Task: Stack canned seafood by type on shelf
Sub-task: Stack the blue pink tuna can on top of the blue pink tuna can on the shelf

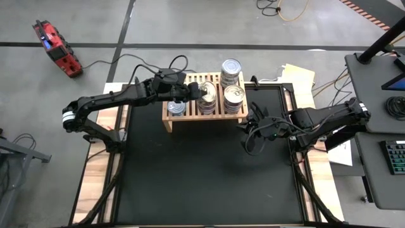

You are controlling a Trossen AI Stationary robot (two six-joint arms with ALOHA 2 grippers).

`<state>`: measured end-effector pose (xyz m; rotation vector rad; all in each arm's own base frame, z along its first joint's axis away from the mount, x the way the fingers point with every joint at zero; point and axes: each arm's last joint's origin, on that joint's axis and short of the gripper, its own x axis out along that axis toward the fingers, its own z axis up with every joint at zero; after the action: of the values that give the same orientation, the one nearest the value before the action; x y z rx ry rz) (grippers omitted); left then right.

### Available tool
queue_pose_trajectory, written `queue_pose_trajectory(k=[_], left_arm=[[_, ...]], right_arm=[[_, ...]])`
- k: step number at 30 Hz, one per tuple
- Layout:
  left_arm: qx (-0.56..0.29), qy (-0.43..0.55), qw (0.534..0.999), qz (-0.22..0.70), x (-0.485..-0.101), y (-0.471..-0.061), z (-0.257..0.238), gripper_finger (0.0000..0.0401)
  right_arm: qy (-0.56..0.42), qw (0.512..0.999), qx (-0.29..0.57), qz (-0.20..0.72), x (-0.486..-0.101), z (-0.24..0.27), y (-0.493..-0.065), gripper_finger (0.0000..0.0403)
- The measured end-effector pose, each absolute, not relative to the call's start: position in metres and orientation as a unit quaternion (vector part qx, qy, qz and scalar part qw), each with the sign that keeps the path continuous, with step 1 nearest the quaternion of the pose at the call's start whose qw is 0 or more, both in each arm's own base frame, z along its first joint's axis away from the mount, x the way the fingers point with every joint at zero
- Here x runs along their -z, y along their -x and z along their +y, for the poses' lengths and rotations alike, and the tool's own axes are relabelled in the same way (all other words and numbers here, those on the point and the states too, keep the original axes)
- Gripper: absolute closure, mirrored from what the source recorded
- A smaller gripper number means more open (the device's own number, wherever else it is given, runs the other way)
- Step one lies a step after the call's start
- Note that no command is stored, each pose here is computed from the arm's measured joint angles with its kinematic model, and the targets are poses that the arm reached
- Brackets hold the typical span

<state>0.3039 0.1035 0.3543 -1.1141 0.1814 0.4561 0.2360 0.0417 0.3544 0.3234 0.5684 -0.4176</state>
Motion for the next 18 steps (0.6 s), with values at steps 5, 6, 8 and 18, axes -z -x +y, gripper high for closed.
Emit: queue_pose_trajectory(k=[5,6,8,18], left_arm=[[-0.215,0.524,0.820,0.086,-0.3541,-0.3037,0.1034,0.0220],[-0.215,0.524,0.820,0.087,-0.3540,-0.3037,0.1034,0.0209],[-0.215,0.526,0.818,0.086,-0.3540,-0.3037,0.1034,0.0176],[-0.215,0.528,0.817,0.086,-0.3542,-0.3035,0.1033,0.0100]], right_arm=[[-0.158,0.926,0.204,0.277,-0.3544,0.0417,-0.2360,0.0394],[-0.158,0.926,0.204,0.277,-0.3544,0.0417,-0.2360,0.0394],[-0.158,0.926,0.204,0.277,-0.3544,0.0417,-0.2360,0.0394],[-0.153,0.925,0.214,0.272,-0.3546,0.0411,-0.2359,0.0394]])
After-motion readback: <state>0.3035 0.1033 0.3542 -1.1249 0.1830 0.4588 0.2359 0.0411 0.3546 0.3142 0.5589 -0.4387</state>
